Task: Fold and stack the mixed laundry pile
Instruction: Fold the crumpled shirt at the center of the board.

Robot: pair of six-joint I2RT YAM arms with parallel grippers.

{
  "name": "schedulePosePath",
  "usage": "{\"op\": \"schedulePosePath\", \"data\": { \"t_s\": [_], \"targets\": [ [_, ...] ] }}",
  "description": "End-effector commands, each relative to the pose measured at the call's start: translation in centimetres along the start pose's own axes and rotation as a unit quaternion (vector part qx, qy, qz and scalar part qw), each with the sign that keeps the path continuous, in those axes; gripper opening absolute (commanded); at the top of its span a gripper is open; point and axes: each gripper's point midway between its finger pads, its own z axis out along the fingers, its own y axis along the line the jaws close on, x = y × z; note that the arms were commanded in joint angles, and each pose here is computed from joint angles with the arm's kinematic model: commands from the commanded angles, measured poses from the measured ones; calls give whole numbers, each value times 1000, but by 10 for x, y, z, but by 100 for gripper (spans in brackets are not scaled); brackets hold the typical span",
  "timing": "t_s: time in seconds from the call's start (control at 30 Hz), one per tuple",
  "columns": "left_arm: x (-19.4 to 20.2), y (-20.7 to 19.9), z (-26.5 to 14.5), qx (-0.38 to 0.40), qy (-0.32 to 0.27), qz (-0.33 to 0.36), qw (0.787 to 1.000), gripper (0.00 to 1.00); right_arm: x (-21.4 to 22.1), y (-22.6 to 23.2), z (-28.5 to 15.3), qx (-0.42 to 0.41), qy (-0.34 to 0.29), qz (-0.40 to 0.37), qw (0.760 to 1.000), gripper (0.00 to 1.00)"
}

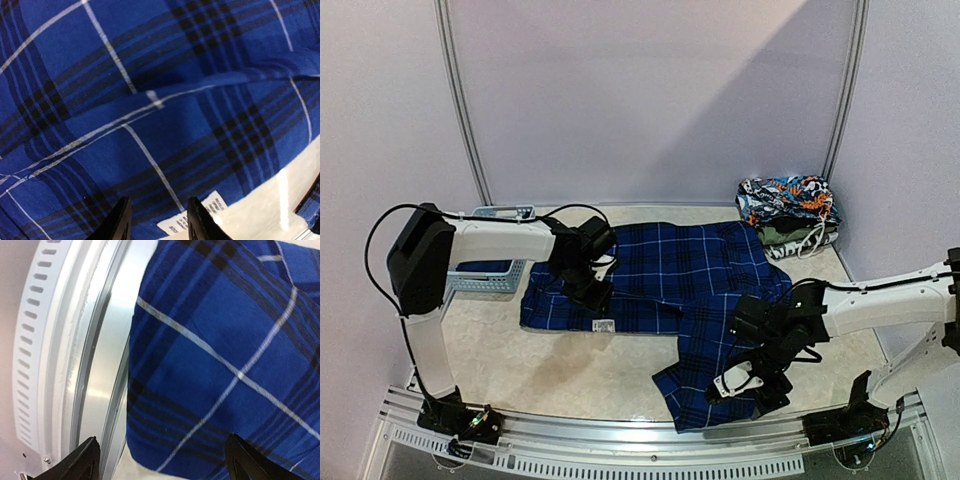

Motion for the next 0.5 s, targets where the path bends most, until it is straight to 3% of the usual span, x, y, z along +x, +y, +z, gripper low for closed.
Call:
{"op": "schedulePosePath", "data": {
  "t_s": [0.0, 0.17, 0.27, 0.33, 0.4, 0.47],
  "targets": [
    [3, 0, 16, 18, 11, -35, 999, 40, 2, -10, 16, 30, 32, -7, 999, 86],
    [7, 1, 21, 21, 14, -40, 999, 39, 12, -30, 27, 75, 73, -1, 995, 75],
    [9, 2, 23, 20, 16, -39, 999, 39, 16, -44, 30, 103, 94, 11, 990, 48],
    [11, 3, 24, 19, 18, -38, 999, 39, 16, -49, 28, 111, 99, 20, 989, 22],
    [12, 3, 24, 19, 20, -36, 999, 39, 12, -53, 20, 108, 84, 34, 990, 10],
    [13, 5, 24, 17, 20, -33, 999, 39, 7, -61, 4, 118, 60, 49, 990, 8]
  ]
}}
